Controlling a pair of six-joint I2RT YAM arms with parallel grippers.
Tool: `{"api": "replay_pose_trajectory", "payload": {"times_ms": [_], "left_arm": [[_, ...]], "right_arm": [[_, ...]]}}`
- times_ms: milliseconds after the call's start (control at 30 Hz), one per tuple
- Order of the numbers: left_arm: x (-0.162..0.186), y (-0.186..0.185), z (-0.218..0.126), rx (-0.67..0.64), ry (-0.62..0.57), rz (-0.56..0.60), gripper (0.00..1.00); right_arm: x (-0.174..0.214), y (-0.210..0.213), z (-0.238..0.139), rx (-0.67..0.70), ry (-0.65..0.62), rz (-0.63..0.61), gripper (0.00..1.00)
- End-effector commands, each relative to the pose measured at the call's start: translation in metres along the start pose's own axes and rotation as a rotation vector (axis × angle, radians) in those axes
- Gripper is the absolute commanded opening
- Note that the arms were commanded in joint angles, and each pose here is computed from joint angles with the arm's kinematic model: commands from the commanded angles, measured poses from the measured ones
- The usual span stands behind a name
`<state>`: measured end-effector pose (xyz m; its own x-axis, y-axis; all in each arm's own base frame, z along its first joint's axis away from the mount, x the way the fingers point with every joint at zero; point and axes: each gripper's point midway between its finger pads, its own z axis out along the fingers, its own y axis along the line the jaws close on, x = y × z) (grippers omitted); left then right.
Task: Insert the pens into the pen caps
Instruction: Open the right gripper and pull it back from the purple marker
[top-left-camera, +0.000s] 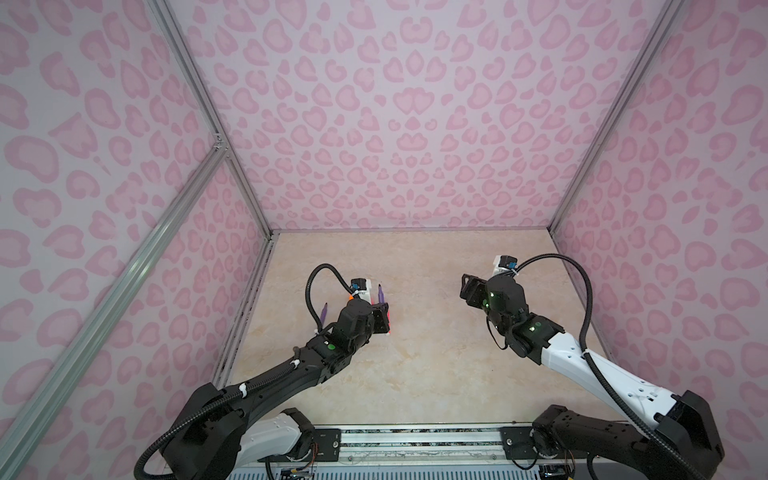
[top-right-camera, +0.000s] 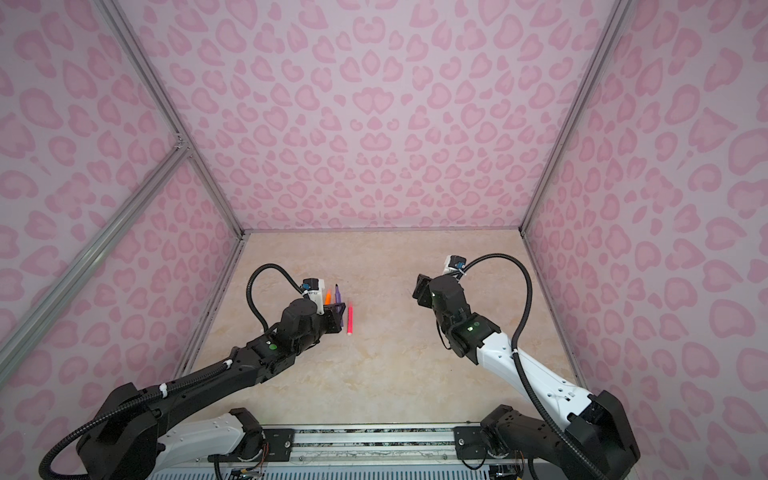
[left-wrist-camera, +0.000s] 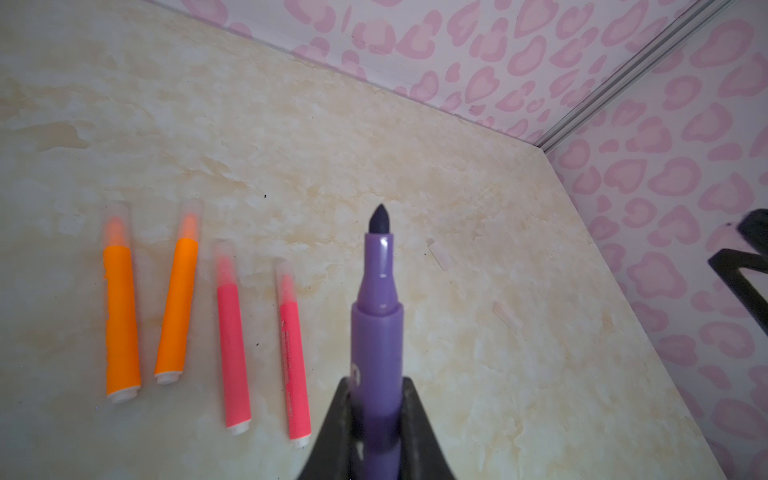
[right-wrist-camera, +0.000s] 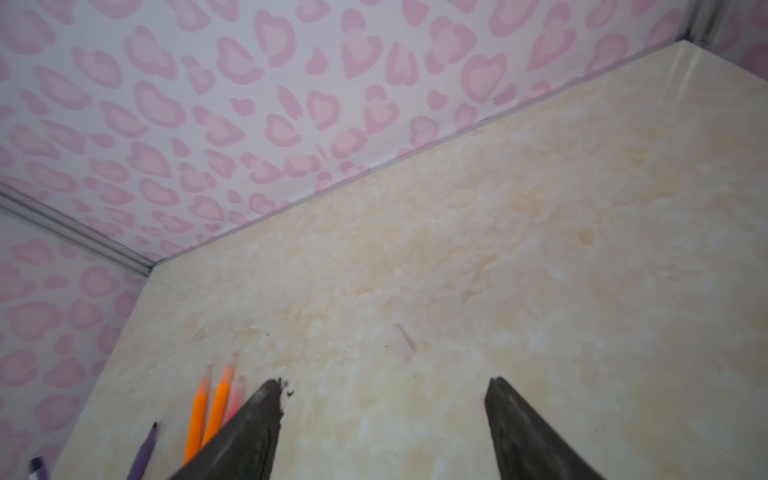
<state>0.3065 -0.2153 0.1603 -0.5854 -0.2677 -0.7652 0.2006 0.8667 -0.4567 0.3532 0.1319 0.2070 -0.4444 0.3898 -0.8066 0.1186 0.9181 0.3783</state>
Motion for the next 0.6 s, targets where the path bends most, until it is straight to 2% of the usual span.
{"api": "replay_pose_trajectory", "payload": {"times_ms": [0, 267, 400, 567], "left_arm": [[-0.008, -0.004, -0.001, 0.006, -0.022, -0.009, 0.03], [-0.007, -0.008, -0.001, 0.027, -0.01, 0.0, 0.03], [-0.005, -0.01, 0.0, 0.034, -0.002, 0.001, 0.03], [-0.002, -0.012, 0.005, 0.04, 0.015, 0.002, 0.03]], "right_arm": [[0.026, -0.031, 0.015, 0.101, 0.128, -0.09, 0.78], [0.056, -0.044, 0.054, 0.177, 0.332, -0.179, 0.73], [0.069, -0.052, 0.064, 0.214, 0.364, -0.179, 0.71], [0.08, -0.062, 0.071, 0.26, 0.382, -0.166, 0.75]]}}
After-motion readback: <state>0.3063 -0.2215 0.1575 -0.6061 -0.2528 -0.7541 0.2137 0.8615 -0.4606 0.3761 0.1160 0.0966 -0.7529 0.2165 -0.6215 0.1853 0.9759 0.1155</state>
